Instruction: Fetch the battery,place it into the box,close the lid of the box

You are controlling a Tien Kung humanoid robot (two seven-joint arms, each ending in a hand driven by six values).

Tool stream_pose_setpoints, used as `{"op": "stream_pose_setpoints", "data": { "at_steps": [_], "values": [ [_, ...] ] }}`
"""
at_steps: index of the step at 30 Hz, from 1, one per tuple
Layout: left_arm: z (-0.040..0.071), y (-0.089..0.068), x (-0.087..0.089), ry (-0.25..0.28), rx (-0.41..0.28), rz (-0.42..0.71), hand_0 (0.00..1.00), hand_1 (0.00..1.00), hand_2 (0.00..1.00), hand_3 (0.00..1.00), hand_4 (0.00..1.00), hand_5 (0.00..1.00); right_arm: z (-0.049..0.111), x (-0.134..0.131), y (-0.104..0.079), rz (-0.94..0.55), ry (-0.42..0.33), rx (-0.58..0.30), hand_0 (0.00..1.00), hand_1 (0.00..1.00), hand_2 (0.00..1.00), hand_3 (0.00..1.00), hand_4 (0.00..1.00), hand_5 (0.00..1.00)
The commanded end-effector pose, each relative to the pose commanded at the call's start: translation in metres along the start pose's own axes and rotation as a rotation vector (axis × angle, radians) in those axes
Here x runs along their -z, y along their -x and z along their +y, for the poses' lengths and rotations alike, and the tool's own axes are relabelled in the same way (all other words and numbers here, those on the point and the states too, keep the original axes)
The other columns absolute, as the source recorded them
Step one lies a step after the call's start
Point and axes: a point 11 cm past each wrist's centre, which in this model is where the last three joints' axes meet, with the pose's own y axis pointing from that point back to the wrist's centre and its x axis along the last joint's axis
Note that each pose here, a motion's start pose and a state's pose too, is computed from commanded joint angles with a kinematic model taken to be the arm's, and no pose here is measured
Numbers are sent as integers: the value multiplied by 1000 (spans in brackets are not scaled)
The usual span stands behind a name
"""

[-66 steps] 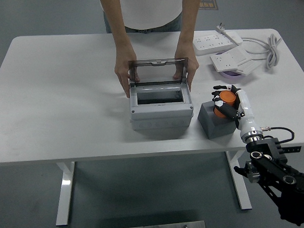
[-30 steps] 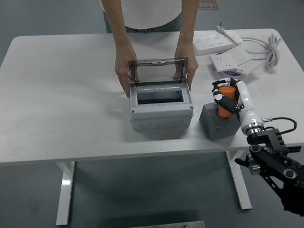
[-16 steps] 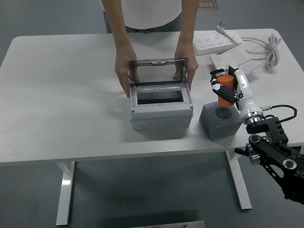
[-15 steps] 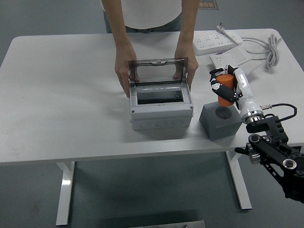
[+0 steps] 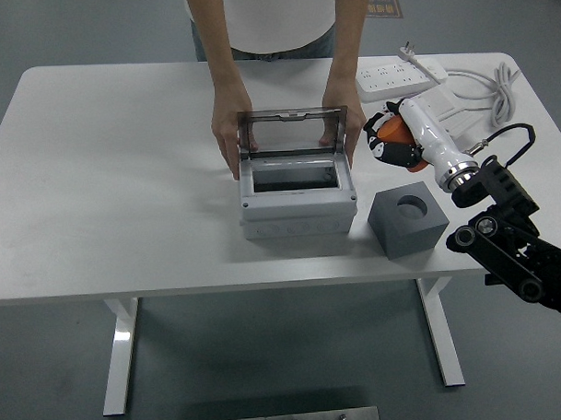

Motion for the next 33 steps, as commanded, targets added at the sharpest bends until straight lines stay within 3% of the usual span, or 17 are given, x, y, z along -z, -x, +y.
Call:
{"op": "stream_pose_setpoints", "data": {
  "at_steps": [8,15,33],
  "values": [
    [0,-3,0,-4,-7,4,540,724,688,592,685,183,-13,17,22,304,42,98,182,224,290,328,170,2],
    [0,-6,0,-9,-12,7,541,724,689,592,687,186,-19,47,43,474,1,131,182,224,290,329,172,2],
    [1,-11,-3,-11,-22,2,541,724,689,591,685,186,-26,103,95,485,-96,167,174,224,286,325,154,2]
  ]
}}
